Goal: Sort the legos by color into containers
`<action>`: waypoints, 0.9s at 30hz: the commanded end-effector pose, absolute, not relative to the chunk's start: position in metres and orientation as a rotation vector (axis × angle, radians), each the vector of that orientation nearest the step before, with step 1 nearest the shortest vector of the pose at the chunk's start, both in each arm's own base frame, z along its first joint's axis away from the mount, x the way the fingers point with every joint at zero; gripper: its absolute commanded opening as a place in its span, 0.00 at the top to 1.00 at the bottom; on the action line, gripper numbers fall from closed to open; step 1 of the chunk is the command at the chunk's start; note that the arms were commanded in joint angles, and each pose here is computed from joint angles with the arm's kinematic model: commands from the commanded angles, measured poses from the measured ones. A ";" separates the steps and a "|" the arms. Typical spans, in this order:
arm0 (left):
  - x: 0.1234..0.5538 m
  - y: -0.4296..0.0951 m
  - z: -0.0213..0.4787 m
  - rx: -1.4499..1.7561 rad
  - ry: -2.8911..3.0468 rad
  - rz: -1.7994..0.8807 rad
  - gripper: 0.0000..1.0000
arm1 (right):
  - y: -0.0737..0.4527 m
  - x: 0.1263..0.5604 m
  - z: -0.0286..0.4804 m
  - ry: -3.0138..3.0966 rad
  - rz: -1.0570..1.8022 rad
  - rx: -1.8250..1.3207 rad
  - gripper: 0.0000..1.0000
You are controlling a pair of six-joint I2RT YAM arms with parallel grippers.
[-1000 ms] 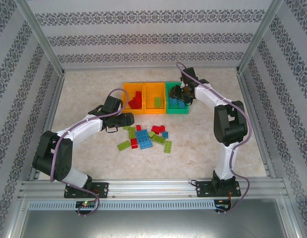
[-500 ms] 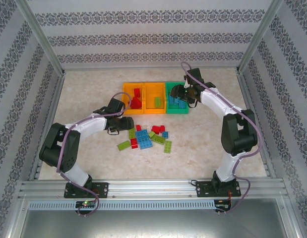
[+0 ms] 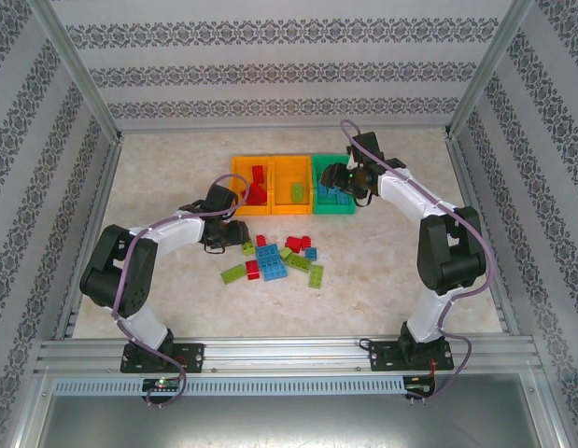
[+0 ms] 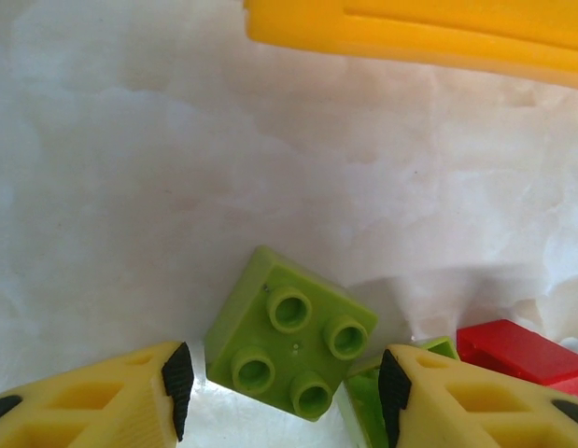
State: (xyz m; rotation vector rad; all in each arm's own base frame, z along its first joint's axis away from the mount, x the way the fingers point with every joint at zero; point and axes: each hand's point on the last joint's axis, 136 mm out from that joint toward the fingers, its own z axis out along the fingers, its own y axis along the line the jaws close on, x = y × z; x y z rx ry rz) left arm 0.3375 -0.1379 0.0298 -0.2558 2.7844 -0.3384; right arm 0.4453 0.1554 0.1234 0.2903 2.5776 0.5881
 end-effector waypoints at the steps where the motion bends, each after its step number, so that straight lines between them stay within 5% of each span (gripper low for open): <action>1: 0.333 -0.128 0.025 -0.301 2.813 -0.246 0.45 | 0.150 0.443 0.128 2.563 0.588 0.302 0.35; 12: 0.330 -0.119 0.021 -0.324 2.833 -0.171 0.56 | 0.149 0.441 0.124 2.572 0.587 0.306 0.34; 23: 0.338 -0.121 0.020 -0.290 2.837 -0.156 0.56 | 0.148 0.440 0.122 2.576 0.584 0.309 0.34; 27: 0.339 -0.122 0.017 -0.280 2.845 -0.156 0.71 | 0.147 0.439 0.121 2.577 0.584 0.311 0.33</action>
